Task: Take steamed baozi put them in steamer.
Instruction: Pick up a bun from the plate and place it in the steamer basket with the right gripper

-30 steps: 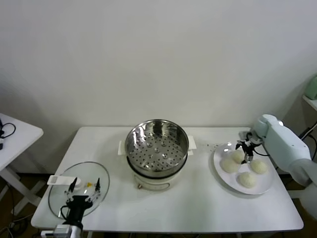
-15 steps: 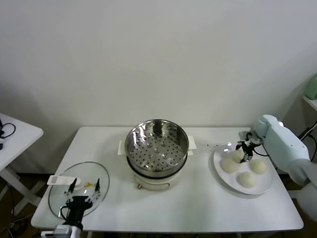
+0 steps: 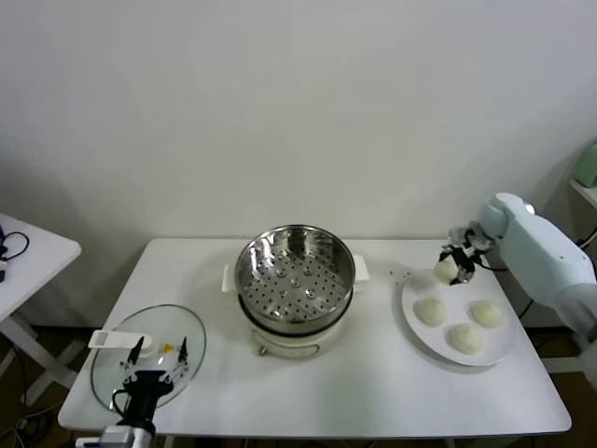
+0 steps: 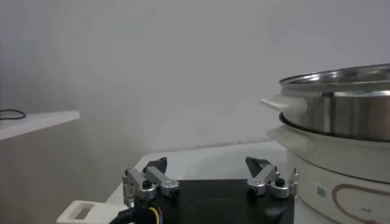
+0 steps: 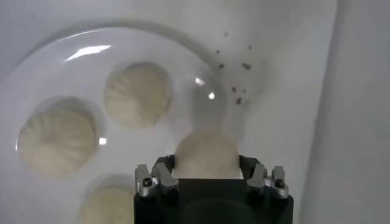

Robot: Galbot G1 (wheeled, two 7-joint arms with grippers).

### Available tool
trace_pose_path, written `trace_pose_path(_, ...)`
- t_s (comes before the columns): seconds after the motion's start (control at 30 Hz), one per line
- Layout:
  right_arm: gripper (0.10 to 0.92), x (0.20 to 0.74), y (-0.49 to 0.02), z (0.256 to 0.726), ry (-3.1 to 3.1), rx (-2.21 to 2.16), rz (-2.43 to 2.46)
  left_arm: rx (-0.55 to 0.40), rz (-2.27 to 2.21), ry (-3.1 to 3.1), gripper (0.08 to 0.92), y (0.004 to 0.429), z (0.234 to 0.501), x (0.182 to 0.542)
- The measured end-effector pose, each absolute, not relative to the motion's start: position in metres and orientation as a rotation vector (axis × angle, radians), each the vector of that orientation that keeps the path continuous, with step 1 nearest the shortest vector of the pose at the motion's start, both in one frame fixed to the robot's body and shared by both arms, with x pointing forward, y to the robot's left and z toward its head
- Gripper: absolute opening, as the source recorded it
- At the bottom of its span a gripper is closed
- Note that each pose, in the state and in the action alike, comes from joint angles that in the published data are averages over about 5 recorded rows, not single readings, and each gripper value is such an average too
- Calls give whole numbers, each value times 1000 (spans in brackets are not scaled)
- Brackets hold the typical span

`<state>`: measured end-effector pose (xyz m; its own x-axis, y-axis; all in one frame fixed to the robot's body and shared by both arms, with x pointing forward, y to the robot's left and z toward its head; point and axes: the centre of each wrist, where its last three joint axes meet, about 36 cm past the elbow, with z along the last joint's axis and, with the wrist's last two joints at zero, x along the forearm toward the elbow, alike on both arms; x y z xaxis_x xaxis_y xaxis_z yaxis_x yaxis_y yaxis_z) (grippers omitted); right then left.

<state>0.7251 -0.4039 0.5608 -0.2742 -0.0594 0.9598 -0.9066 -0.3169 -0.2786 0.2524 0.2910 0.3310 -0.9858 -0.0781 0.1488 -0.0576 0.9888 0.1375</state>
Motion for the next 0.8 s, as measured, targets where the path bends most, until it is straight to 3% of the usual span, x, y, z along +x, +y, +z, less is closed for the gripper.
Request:
trace_pose_path(0.4,712,715,-271,668,-1022,1507,2112,86,-217,-2979,823,287,332,252)
trace_pose_path(0.8,714,681,-127,675,-632,1708,2441,93,-239,-2977,823,290,336,246)
